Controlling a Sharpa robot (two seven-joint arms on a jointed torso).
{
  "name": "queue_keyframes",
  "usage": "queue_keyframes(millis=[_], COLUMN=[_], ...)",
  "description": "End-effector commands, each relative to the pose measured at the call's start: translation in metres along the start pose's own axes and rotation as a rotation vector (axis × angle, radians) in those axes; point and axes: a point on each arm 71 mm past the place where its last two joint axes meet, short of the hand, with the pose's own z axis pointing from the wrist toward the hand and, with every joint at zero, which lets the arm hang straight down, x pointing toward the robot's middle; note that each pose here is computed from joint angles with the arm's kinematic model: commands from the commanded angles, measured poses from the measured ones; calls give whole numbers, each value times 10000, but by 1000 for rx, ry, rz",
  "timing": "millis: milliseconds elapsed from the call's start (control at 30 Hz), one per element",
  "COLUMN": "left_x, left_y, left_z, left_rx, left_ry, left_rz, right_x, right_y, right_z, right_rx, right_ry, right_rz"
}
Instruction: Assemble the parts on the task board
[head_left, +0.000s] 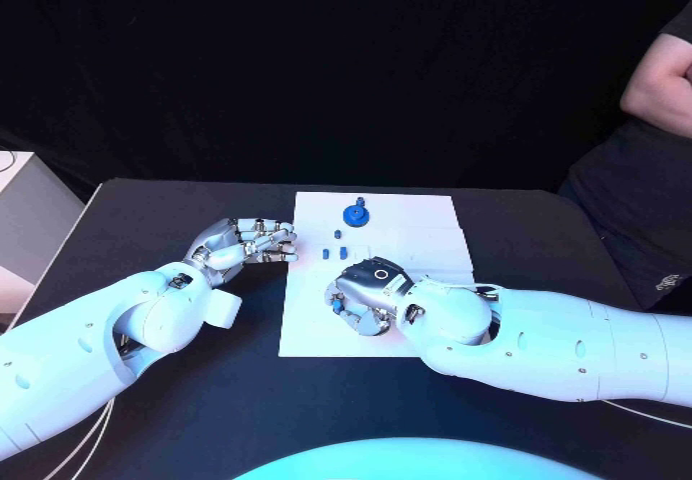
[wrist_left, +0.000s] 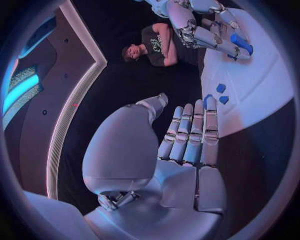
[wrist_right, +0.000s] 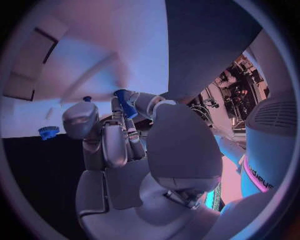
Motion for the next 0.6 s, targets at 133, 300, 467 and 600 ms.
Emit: queue_keyframes(millis=[133, 300, 467, 600], left_x=[19, 19, 17, 15], left_y=[-2, -1, 0, 1], left_z=[1, 0, -1, -3], left_rx=[2, 1, -1, -1], left_ry=[19, 20, 21, 21], left_rz=[-7, -7, -6, -6], right_x=[48, 42, 31, 17], right_y=[14, 3, 1, -5], right_z=[-18, -19, -25, -38], right_rx=[-1, 8, 13, 16], right_ry=[19, 9, -7, -25], right_rz=[-2, -1, 3, 7])
